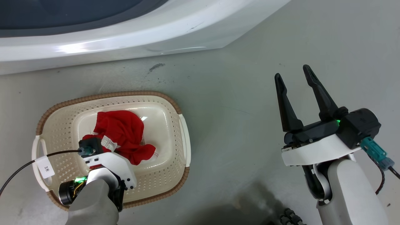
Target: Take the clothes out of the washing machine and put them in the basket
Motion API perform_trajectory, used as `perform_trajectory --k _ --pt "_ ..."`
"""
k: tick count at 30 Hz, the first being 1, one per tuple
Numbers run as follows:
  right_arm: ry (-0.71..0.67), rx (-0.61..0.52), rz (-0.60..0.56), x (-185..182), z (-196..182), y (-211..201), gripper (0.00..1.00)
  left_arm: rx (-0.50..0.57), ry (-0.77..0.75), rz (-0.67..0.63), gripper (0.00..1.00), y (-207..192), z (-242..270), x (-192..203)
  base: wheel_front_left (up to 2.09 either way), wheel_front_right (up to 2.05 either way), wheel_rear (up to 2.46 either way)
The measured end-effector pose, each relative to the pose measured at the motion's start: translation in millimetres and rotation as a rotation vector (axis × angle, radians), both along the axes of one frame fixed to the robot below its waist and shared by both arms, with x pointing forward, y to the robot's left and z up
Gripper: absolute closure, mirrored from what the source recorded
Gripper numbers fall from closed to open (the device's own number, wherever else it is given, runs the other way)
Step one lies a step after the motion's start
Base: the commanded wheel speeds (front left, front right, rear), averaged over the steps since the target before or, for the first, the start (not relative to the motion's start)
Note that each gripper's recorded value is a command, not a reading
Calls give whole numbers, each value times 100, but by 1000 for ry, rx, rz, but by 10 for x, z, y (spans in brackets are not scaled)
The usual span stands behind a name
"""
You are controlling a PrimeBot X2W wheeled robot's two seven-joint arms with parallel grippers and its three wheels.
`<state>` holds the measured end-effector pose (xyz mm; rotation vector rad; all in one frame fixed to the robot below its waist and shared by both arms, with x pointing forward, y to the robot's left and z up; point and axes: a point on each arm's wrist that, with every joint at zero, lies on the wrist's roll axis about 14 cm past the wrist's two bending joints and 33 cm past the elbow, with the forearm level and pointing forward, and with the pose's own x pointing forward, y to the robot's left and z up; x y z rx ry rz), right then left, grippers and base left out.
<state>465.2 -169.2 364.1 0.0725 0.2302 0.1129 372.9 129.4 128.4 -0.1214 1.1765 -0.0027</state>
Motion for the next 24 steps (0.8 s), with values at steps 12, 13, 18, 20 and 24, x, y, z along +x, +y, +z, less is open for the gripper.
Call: perform_trajectory --k 12,13,18,20,24 --pt "-93 -31 -9 -145 478 -33 0 -32 -173 43 0 1 628 -7 0 0 0" --pt "-105 -34 -9 -165 538 -34 0 -35 -196 46 0 5 702 -2 0 0 0" --pt "-158 -28 -12 -341 892 -7 0 -45 -413 94 0 107 1307 119 0 0 0" --pt "-175 -23 -6 -377 978 25 0 -36 -475 101 0 162 1472 130 0 0 0" --pt "-209 -16 13 -416 1142 100 0 -38 -605 114 0 215 1827 206 0 0 0"
